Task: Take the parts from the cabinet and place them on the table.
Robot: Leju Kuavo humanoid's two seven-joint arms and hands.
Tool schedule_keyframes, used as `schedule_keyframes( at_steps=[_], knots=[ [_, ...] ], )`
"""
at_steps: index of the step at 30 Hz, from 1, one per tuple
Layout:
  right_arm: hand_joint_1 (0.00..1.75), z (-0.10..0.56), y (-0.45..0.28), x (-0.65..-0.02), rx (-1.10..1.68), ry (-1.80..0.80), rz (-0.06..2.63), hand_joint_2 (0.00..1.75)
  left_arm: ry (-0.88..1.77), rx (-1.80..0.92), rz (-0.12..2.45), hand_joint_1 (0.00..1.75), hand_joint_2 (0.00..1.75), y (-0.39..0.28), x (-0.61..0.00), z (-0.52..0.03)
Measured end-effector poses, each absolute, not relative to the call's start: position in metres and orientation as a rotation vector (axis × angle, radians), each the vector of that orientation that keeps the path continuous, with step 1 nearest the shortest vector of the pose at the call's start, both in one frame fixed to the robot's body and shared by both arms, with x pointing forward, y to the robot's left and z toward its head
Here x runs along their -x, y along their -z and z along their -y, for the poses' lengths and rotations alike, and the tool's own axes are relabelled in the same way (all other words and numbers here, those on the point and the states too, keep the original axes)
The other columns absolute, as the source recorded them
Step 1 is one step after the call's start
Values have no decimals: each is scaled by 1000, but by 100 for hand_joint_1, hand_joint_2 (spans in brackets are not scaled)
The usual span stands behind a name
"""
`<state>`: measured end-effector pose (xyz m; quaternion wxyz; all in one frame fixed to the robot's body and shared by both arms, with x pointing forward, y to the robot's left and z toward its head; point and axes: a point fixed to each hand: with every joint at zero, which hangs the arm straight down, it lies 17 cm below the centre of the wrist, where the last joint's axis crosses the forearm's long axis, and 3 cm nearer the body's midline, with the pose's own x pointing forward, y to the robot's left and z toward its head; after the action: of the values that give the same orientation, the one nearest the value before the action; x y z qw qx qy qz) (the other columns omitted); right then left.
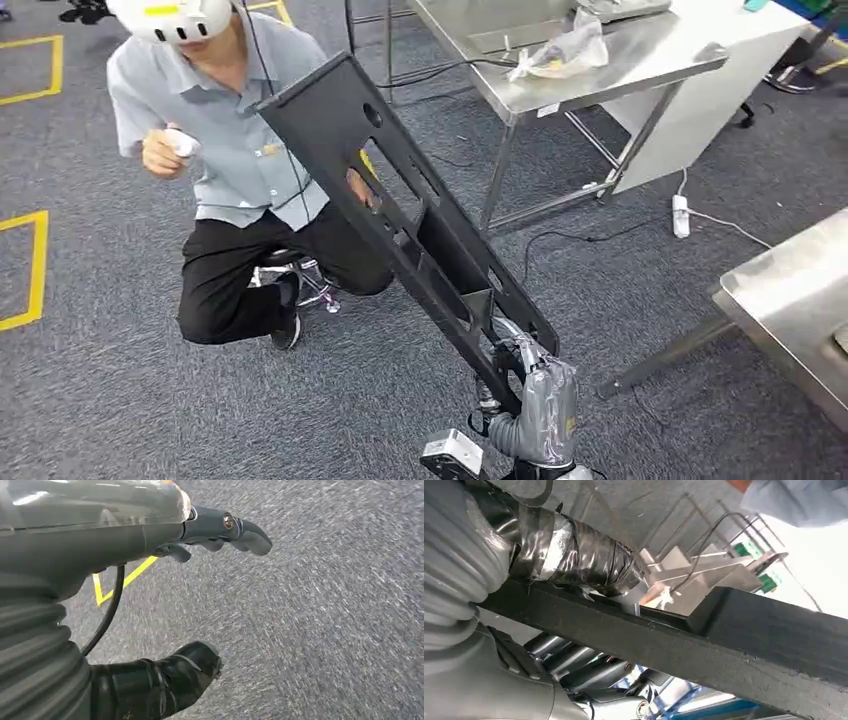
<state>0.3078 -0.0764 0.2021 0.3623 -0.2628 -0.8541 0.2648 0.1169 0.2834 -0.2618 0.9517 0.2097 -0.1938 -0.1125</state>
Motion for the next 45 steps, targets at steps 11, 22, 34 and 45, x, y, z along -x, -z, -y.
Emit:
schedule_keyframes(
  at_steps=[11,22,34,45],
  knots=[
    [175,77,-204,-308,680,-675,2202,175,230,-422,406,0,175,261,-121,-281],
    [175,78,-202,-308,679,-676,2195,175,235,-422,407,0,175,261,-121,-281],
    [175,78,-203,-308,681,-676,2198,175,236,-420,407,0,175,261,-120,-280],
    [175,78,-203,-308,681,-674,2197,175,239,-419,406,0,175,261,-118,-280]
  ],
)
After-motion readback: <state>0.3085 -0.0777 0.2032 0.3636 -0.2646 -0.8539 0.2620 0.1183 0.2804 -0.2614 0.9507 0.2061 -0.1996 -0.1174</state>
